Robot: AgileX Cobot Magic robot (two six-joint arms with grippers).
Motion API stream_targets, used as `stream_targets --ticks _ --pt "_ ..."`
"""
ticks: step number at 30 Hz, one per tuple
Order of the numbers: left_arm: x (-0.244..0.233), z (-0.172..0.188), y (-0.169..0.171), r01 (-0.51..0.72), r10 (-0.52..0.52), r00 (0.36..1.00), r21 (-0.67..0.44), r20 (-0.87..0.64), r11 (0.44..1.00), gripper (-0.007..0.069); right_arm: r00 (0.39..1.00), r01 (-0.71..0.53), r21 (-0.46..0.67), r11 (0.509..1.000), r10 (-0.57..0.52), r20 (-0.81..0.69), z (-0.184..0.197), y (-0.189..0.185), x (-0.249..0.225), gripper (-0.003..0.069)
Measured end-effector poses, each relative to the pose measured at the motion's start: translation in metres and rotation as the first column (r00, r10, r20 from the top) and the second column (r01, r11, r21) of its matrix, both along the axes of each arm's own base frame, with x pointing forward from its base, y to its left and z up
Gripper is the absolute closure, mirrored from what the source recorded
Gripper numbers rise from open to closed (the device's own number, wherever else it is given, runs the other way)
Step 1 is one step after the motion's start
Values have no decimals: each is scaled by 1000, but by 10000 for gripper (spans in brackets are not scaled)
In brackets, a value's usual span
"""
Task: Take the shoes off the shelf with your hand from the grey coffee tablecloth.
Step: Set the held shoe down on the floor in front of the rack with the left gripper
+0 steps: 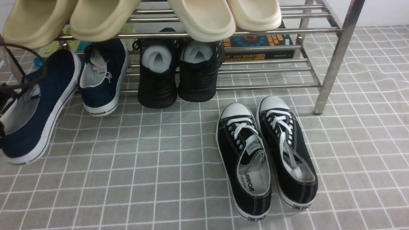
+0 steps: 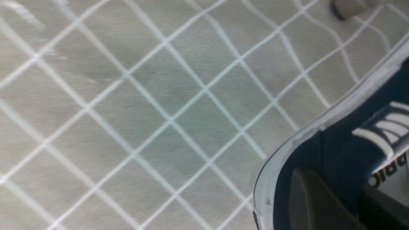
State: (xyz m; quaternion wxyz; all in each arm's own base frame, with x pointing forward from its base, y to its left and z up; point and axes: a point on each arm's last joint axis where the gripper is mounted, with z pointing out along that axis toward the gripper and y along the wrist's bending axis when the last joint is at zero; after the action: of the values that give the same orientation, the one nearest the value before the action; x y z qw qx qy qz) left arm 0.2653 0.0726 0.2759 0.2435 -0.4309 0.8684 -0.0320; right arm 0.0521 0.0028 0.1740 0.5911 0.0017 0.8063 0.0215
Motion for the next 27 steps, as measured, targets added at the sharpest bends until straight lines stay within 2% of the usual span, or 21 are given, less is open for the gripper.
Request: stream_targets --ticks 4,10,20,25,27 --pt "-28 -11 0 -46 49 996 46 -71 998 576 1000 0 0 1000 0 0 0 0 0 445" --pt "-62 -46 -8 -117 119 983 21 -142 993 576 1000 0 0 1000 0 0 0 0 0 438" --pt "-69 -79 -10 -125 124 979 9 -162 992 568 1000 0 0 1000 0 0 0 0 0 428" --pt "-67 -77 -8 -78 84 982 39 -171 996 501 1000 0 0 1000 0 0 0 0 0 423" --pt "-60 -63 -5 -47 59 983 67 -177 997 412 1000 0 0 1000 0 0 0 0 0 421"
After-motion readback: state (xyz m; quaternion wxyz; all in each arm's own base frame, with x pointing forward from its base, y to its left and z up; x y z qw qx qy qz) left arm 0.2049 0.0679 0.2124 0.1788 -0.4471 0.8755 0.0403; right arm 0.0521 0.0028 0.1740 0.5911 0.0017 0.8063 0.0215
